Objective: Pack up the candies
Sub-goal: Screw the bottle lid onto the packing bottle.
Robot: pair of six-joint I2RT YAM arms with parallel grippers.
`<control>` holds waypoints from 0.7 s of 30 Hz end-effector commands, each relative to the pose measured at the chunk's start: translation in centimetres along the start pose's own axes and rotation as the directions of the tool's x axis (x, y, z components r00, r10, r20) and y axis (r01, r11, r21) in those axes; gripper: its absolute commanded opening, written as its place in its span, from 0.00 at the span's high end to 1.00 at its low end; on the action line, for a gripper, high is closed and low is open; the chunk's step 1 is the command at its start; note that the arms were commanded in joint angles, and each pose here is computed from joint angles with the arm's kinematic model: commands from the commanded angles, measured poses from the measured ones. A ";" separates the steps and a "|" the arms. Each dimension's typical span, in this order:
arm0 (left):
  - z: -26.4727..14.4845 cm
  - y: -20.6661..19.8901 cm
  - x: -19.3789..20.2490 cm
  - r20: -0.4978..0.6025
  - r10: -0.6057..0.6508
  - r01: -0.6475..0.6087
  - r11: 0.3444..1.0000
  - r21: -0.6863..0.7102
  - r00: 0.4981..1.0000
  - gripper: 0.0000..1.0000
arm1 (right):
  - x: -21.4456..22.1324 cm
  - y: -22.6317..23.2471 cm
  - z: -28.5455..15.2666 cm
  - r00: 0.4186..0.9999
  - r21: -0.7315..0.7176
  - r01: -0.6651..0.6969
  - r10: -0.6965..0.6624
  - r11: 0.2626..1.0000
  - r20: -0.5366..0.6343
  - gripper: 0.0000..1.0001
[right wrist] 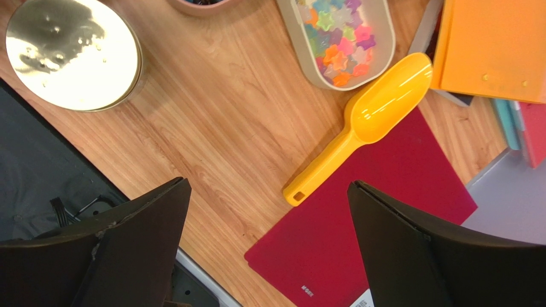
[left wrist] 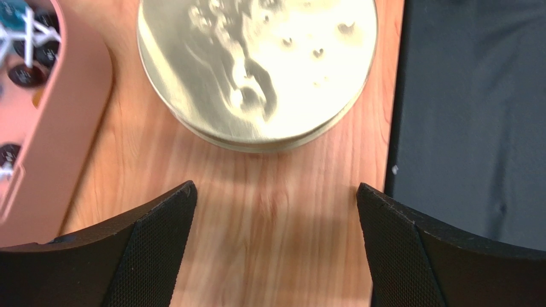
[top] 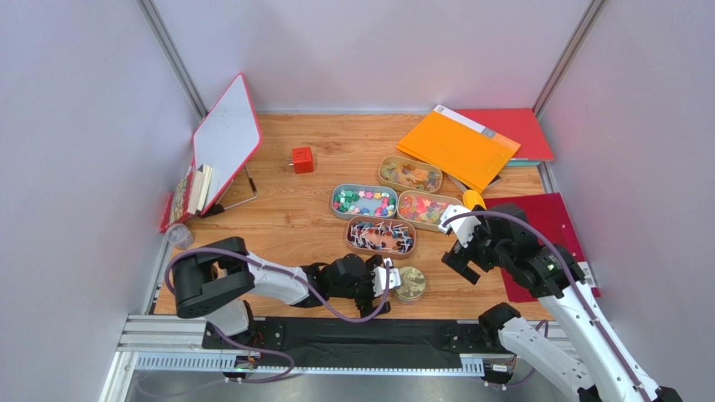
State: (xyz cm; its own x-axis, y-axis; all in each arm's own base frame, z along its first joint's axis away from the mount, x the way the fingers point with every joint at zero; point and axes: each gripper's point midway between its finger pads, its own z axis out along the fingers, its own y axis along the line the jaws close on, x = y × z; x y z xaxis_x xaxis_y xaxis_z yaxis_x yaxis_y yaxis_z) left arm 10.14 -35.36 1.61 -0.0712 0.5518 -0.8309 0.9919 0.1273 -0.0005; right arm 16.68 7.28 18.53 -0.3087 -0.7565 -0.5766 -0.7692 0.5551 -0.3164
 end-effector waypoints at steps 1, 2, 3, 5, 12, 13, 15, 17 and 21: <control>1.1 -0.7 2.9 -0.044 0.007 -0.006 1.000 0.030 0.999 0.00 | 0.4 0.8 0.9 1.000 -0.031 -0.011 0.011 0.999 -0.001 0.00; 1.6 -0.7 3.7 -0.067 0.013 -0.011 0.999 0.040 0.998 0.00 | 0.4 0.9 1.0 1.000 -0.039 -0.010 0.010 0.999 -0.001 0.00; 2.1 -0.6 3.9 -0.074 0.002 0.001 0.999 0.033 0.997 0.00 | 0.6 1.1 1.3 1.000 -0.053 -0.007 0.006 0.999 -0.010 0.00; 3.2 -0.3 4.7 -0.112 -0.023 0.026 0.999 0.023 0.993 0.00 | 0.7 1.3 1.6 1.000 -0.064 -0.003 0.002 0.998 -0.015 0.00; 4.9 -0.4 4.2 -0.039 -0.009 0.010 1.000 0.027 0.999 0.00 | 0.7 1.6 2.5 0.999 -0.087 0.040 -0.040 0.995 0.001 0.00; 5.1 -0.4 4.6 -0.044 -0.004 0.006 1.000 0.029 0.999 0.00 | 0.6 1.7 2.6 0.999 -0.089 0.044 -0.043 0.995 0.012 0.00; 5.6 -0.2 4.0 -0.015 0.009 -0.009 1.000 0.024 1.000 0.00 | 0.3 2.1 2.6 0.998 -0.108 0.051 -0.048 0.993 0.033 0.00; 6.7 0.1 3.4 0.021 0.030 -0.031 0.999 0.017 0.999 0.00 | 0.2 2.3 2.6 0.998 -0.117 0.047 -0.042 0.992 0.039 0.00; 8.9 0.7 3.6 0.038 0.058 -0.058 0.998 0.003 0.998 0.00 | 0.4 2.8 2.3 0.998 -0.148 0.059 -0.054 0.987 0.037 0.00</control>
State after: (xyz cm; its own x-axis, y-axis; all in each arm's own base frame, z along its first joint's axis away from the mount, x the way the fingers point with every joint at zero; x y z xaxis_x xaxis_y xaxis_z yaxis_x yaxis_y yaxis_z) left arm 12.08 -43.45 1.39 -0.0041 0.3184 -0.9479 0.9933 0.1106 0.0328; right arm 15.48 8.41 14.77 -0.2967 -0.7857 -0.5428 -0.8472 0.4788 -0.2300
